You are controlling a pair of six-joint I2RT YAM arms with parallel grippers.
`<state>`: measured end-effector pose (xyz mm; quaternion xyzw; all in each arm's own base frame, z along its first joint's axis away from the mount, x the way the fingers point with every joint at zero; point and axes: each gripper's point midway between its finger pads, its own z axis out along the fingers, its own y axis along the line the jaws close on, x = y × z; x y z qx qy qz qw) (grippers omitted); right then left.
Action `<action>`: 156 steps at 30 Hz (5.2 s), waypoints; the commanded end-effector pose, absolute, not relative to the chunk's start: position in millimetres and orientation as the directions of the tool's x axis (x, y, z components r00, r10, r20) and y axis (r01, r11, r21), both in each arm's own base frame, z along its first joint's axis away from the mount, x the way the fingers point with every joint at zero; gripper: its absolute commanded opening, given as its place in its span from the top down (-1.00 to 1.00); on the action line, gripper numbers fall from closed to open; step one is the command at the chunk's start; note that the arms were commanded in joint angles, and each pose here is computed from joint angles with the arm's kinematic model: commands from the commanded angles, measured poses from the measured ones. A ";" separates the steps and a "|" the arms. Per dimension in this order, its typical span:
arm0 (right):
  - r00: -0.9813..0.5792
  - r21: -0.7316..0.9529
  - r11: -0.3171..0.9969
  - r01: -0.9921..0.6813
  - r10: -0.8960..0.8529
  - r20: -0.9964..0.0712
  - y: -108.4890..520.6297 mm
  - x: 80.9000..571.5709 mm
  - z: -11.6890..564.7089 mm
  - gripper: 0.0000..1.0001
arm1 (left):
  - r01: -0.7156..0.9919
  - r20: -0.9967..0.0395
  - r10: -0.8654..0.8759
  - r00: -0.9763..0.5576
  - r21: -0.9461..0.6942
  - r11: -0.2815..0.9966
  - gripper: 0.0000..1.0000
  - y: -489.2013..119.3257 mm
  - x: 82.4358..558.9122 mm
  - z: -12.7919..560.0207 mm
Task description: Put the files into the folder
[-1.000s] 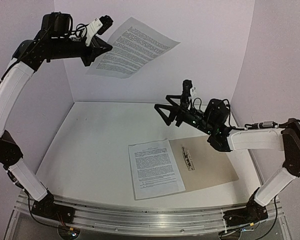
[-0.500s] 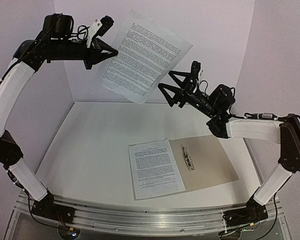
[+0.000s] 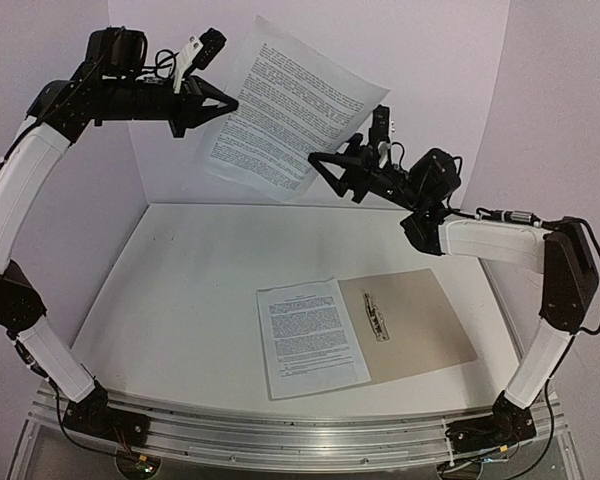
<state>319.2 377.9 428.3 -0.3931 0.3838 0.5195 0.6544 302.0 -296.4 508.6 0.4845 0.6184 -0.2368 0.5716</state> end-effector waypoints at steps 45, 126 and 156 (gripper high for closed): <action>-0.623 0.153 0.983 0.097 0.180 -0.761 76.2 390.0 261.0 1.00 | 0.875 -0.788 0.473 -0.394 -0.165 0.454 -0.54 -554.8 309.8 201.6; -0.939 0.746 0.570 -0.344 -0.197 -0.283 218.9 307.4 92.5 1.00 | 0.579 -0.405 0.446 -0.798 -0.309 0.755 -0.37 -454.1 308.4 91.4; -0.809 0.616 0.545 -0.569 -0.508 -0.297 213.0 327.5 80.3 0.95 | 0.399 -0.294 0.364 -0.884 -0.066 0.915 -0.68 -217.6 330.4 50.8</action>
